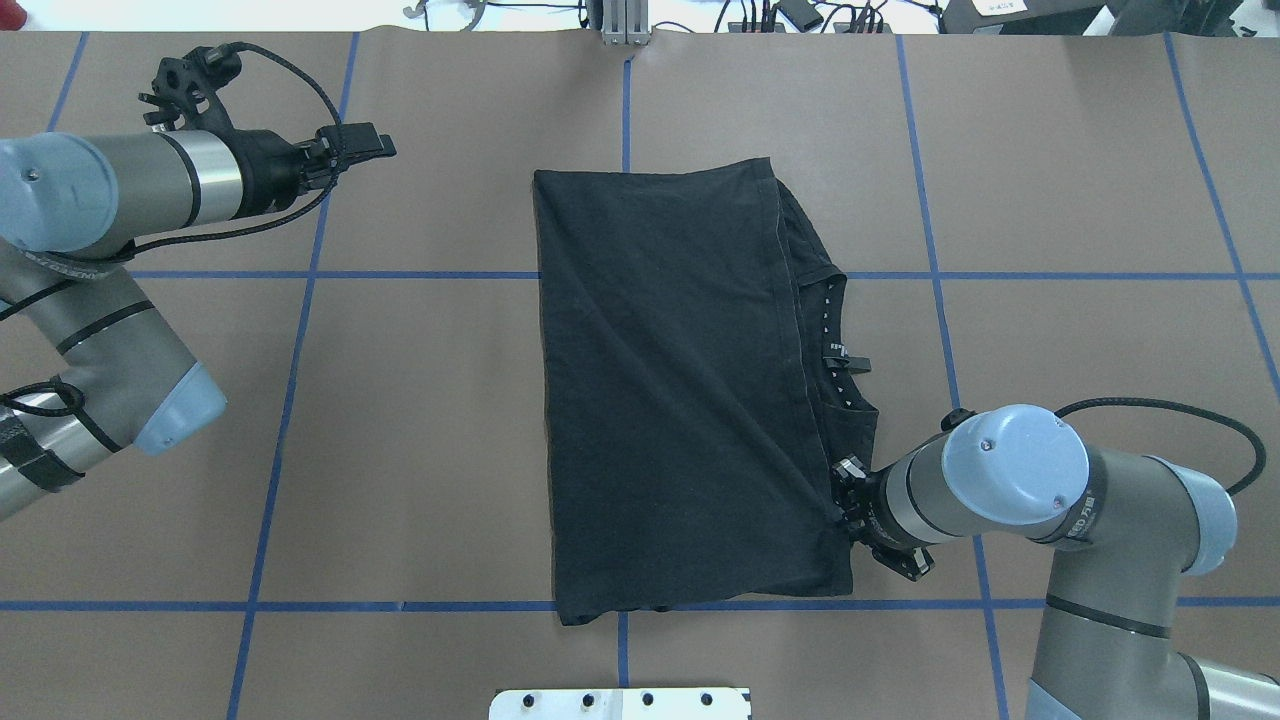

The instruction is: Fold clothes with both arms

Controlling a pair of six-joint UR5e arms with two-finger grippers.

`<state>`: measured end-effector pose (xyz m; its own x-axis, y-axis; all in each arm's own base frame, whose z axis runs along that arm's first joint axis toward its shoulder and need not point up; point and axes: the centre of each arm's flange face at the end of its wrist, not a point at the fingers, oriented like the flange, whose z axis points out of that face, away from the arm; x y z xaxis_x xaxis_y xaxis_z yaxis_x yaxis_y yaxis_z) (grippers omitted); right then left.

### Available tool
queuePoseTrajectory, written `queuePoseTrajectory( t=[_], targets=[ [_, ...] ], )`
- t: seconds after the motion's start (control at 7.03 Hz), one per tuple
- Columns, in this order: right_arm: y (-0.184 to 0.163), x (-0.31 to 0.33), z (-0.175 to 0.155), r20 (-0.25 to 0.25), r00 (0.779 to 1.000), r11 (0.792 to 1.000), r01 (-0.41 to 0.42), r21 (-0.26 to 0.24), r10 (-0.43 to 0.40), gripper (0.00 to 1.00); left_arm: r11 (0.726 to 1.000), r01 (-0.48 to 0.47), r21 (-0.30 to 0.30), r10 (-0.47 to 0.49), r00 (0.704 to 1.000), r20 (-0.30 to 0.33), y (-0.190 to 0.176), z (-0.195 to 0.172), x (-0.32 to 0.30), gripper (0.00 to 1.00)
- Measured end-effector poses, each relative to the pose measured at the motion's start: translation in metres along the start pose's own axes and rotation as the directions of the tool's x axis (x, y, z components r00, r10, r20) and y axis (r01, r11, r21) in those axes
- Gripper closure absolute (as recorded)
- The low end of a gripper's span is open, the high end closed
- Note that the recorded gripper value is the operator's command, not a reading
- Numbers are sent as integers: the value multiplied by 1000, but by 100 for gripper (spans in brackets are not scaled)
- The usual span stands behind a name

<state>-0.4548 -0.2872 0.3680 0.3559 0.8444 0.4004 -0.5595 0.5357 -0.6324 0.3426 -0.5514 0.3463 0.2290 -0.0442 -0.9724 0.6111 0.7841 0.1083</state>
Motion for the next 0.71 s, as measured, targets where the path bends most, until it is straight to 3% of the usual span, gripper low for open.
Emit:
queuePoseTrajectory(
  t=[0.57,0.71],
  targets=[
    [1,3,15,-15,1000,1000,4,15,-4,39,1000,1,4,-1,1000,6,0,-1,-4,0],
    [0,4,19,-19,1000,1000,6,20,-5,56,1000,1,5,-1,1000,7,1,-1,-5,0]
  ],
)
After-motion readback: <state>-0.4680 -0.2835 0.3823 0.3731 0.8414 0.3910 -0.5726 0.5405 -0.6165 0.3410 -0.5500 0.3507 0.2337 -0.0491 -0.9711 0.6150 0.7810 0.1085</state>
